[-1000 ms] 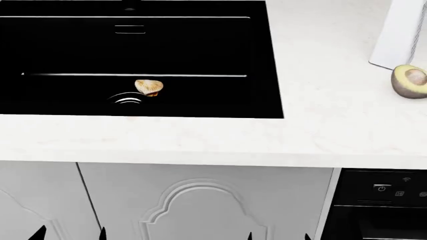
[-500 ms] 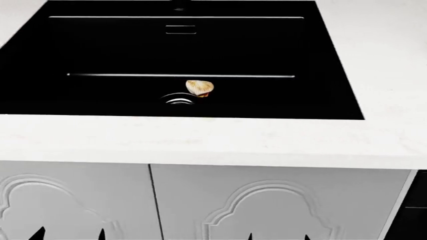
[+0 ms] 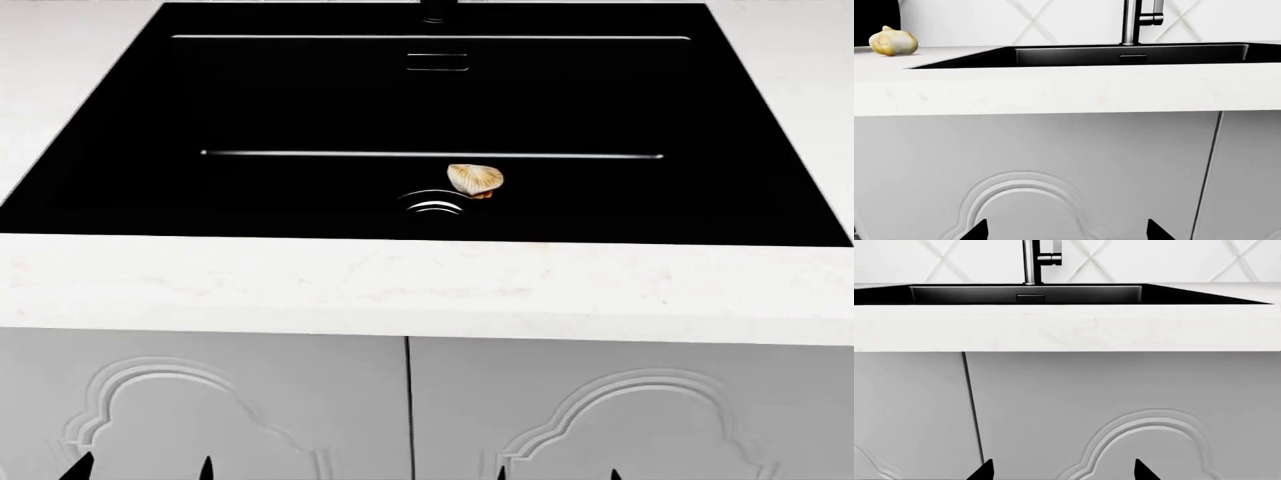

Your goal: Turn on the sink faucet.

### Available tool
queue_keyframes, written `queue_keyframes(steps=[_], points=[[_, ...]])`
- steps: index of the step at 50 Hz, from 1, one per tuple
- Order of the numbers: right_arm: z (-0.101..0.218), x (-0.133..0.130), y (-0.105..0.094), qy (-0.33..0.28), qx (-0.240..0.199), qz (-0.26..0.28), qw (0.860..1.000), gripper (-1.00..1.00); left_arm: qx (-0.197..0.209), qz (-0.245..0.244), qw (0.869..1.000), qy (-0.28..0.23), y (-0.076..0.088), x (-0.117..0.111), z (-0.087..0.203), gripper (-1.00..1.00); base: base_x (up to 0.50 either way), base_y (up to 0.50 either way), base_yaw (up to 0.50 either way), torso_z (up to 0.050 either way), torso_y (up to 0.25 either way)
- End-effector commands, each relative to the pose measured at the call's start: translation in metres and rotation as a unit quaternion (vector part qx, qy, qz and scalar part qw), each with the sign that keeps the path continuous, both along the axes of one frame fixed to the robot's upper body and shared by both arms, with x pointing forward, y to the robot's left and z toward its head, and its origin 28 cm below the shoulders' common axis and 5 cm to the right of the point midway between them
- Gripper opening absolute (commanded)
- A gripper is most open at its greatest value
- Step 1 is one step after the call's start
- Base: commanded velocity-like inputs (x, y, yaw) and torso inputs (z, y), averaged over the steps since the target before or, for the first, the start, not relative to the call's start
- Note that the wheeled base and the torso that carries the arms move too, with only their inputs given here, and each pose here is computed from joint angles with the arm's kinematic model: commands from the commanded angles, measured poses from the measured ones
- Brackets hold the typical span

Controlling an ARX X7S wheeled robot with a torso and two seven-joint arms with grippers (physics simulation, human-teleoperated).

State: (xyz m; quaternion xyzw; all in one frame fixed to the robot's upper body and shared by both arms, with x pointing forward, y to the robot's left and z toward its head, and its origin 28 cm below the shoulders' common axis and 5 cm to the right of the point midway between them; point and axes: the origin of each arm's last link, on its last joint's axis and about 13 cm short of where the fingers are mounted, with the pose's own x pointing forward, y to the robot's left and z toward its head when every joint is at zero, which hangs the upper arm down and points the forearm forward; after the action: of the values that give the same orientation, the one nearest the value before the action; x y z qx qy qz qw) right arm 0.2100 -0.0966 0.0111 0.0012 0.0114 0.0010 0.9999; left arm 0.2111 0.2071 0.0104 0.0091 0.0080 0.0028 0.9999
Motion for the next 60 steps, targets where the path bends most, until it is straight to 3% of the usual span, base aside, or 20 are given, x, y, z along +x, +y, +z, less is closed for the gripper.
queue_keyframes(steps=[1,5,16,17,21,60], points=[[0.0002,-0.0001,-0.0007,0.0,-0.002,-0.002,1.0,1.0,-0.005,-0.001,1.0,0.004,-0.0033,0.0023,0.0002,1.0,0.0,0.0,0.0,0.0,0.0],[0.0,0.0001,0.0002,0.001,-0.004,0.004,1.0,1.0,-0.004,0.009,1.0,0.025,-0.0007,0.0011,-0.0018,1.0,0.0,0.0,0.0,0.0,0.0],[-0.0004,0.0005,-0.0003,0.003,-0.002,0.001,1.0,1.0,-0.002,0.012,1.0,0.013,0.0037,-0.0018,-0.0007,1.0,0.0,0.0,0.0,0.0,0.0],[-0.0005,0.0004,-0.0003,0.002,-0.002,0.0,1.0,1.0,0.018,0.003,1.0,-0.009,0.0006,-0.0003,0.0006,1.0,0.0,0.0,0.0,0.0,0.0],[-0.0004,0.0002,-0.0003,0.001,-0.005,0.001,1.0,1.0,0.022,-0.003,1.0,-0.009,-0.0005,-0.0009,0.0013,1.0,0.0,0.0,0.0,0.007,0.004],[0.0,0.0001,-0.0007,0.0,-0.006,-0.001,1.0,1.0,0.023,-0.009,0.999,-0.02,0.0022,-0.0046,0.003,1.0,0.0,0.0,0.0,0.05,0.036]])
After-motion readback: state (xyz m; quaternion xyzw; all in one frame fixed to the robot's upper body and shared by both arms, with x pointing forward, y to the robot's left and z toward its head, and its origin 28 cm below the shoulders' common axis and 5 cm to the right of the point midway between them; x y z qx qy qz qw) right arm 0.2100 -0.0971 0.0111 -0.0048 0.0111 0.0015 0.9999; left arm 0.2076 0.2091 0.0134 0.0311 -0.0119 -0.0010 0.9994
